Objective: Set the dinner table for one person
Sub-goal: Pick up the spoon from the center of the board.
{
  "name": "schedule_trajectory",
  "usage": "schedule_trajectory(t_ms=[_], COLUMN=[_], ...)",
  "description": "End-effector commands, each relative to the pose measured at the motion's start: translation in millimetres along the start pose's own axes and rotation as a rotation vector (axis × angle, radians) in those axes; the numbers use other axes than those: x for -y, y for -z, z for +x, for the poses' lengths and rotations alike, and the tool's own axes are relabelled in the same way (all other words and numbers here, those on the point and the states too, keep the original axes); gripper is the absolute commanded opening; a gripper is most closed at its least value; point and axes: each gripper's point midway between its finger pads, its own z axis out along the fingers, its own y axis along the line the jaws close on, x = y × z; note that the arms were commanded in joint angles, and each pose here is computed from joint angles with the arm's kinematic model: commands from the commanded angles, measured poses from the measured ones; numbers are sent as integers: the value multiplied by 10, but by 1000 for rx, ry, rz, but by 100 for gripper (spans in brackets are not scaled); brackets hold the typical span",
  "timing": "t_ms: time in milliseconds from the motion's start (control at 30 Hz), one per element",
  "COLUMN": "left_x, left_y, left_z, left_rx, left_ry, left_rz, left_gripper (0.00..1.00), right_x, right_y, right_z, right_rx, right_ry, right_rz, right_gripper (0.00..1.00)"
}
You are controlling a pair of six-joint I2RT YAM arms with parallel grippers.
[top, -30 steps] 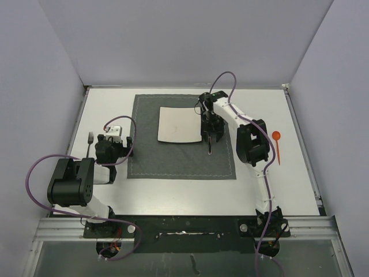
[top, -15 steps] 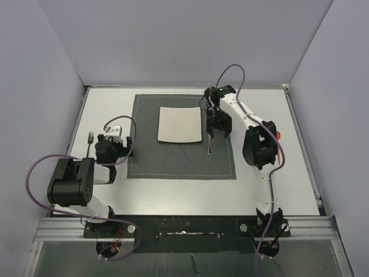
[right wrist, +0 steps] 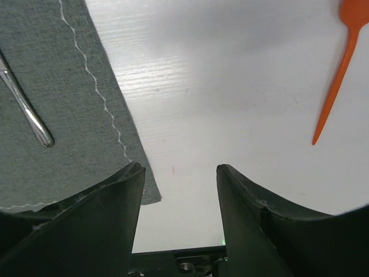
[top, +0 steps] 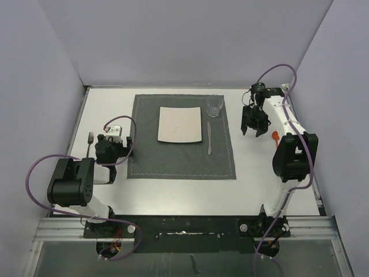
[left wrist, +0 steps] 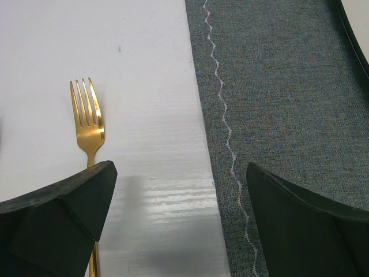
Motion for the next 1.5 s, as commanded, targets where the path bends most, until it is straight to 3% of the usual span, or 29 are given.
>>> schedule_trajectory(t_ms=[0,367,733,1233,1467], left_x=[-21,-25,-21,-22,-23], left_y=[-72,-73,-73,-72,-73], left_z=[-149,-153,-151,-154,-152], left_rx=[47,49,48,49,48], left_ry=[7,7,7,7,7], left_rz=[-7,-8,-7,-7,-8], left_gripper=[98,98,98,98,98], right_x=[-37,73,502,1376,1586], right_y=[101,20,-301,-496,-686], right_z=[-101,-28,0,212,124], right_rx=[123,231,183,116,103], right_ry=[112,210,197,86,63], right_rz=[-93,-265,-313,-134,-103], right_gripper=[54,54,52,53,48])
